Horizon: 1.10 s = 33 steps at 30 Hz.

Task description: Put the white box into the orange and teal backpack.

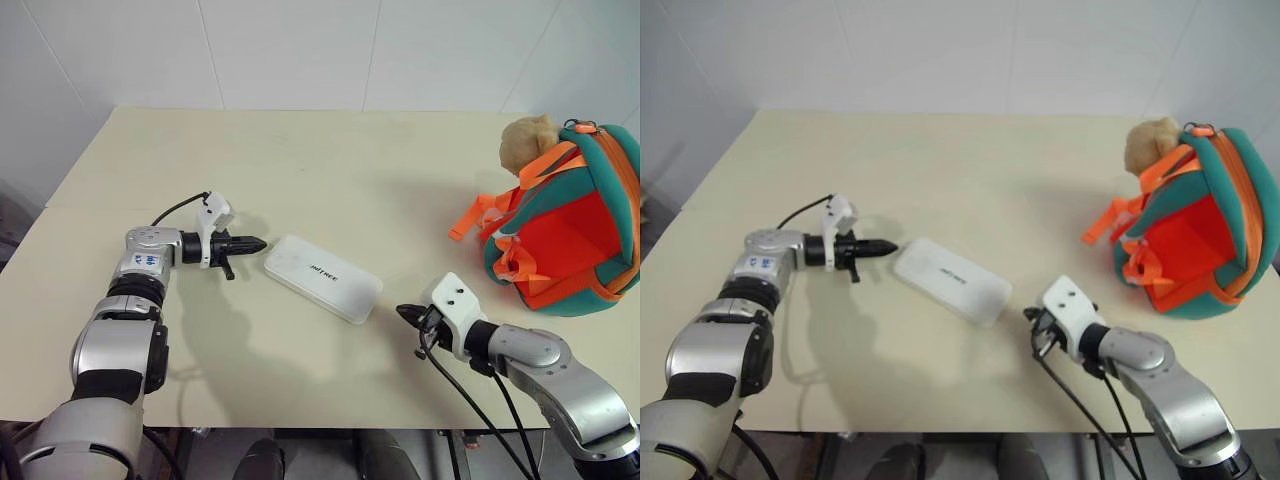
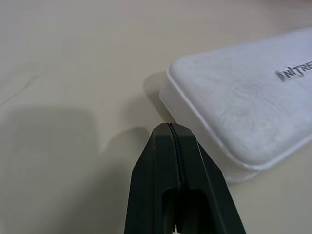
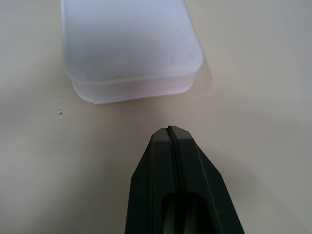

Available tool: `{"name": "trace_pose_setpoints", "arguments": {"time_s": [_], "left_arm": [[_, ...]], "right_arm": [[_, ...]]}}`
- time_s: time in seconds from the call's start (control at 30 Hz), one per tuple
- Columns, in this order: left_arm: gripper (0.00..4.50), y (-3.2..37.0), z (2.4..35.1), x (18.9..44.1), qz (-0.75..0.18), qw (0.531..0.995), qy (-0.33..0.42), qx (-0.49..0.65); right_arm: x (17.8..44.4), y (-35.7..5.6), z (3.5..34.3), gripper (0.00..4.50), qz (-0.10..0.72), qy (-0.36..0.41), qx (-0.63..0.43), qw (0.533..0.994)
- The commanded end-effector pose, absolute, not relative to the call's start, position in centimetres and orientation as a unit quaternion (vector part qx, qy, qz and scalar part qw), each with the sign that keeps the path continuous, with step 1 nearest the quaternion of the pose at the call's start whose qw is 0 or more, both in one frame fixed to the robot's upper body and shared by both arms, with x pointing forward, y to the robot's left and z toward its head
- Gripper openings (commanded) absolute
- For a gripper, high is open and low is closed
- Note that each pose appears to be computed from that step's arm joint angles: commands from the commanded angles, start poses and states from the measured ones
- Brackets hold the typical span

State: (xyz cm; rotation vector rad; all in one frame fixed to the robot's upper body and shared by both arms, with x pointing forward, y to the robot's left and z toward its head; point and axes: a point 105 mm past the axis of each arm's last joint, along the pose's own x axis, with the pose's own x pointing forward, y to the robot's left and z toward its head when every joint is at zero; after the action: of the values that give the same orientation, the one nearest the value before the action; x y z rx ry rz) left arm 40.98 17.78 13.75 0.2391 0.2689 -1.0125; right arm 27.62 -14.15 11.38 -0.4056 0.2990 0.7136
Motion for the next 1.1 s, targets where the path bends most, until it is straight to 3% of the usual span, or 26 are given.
{"name": "trace_pose_setpoints", "arguments": {"time_s": [0.03, 0.7, 1.1], "left_arm": [[0.00, 17.1, 14.8, 41.4, -0.485, 0.857, 0.116, 0.129], [0.00, 15.9, 13.1, 39.6, -0.557, 0.802, 0.150, 0.157], [0.00, 16.1, 11.9, 36.9, -0.617, 0.753, 0.165, 0.156]], "right_arm": [[27.8, -13.7, 11.6, 0.12, 0.342, 0.139, -0.199, 0.908], [28.4, -11.2, 11.8, 0.12, 0.375, 0.125, -0.203, 0.896], [28.7, -11.6, 12.4, 0.12, 0.392, 0.120, -0.221, 0.885]]}}
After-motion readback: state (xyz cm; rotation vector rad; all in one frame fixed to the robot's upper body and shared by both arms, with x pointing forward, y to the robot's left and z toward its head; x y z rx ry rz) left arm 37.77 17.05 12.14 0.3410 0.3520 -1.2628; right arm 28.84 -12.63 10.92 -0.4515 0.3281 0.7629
